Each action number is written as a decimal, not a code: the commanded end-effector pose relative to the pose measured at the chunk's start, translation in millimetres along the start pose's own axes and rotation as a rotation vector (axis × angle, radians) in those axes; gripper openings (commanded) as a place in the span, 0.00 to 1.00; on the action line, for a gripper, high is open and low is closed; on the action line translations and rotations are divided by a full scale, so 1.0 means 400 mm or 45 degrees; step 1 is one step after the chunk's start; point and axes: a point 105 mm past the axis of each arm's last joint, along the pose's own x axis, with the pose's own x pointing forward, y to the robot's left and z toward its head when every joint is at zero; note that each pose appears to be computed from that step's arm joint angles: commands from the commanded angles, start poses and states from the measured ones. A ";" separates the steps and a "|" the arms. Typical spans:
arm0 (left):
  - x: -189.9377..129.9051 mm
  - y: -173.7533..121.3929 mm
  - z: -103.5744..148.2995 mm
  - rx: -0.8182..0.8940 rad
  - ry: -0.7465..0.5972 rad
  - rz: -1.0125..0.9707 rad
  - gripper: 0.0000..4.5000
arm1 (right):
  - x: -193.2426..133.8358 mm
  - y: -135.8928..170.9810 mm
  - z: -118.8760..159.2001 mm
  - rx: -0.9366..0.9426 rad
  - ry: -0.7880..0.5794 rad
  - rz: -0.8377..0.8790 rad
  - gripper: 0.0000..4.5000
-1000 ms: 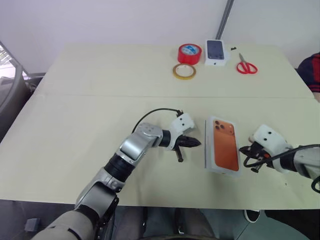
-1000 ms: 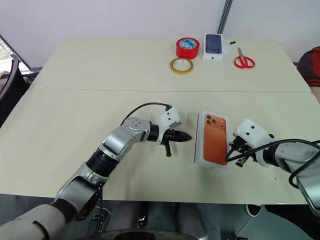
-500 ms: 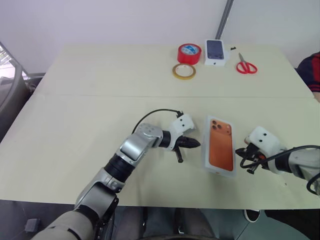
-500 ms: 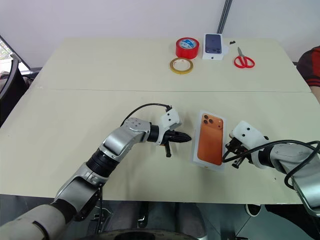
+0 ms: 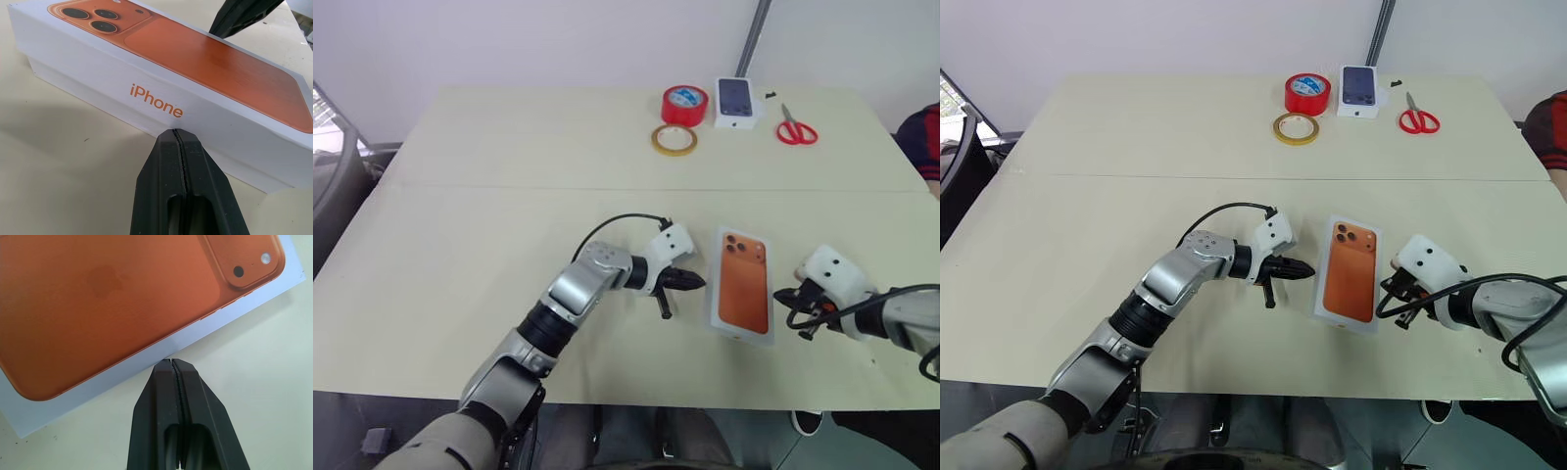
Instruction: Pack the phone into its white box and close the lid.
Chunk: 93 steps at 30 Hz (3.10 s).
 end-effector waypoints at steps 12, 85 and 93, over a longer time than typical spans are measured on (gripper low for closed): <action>-0.009 -0.008 0.046 0.026 -0.080 -0.026 0.00 | 0.014 0.002 0.003 0.016 -0.031 -0.019 0.00; -0.094 0.089 0.085 0.077 -0.165 0.216 0.00 | -0.028 0.033 0.098 -0.002 -0.302 -0.010 0.00; -0.423 0.203 0.019 0.015 -0.196 0.701 0.00 | -0.034 -0.100 0.162 0.027 -0.511 -0.241 0.00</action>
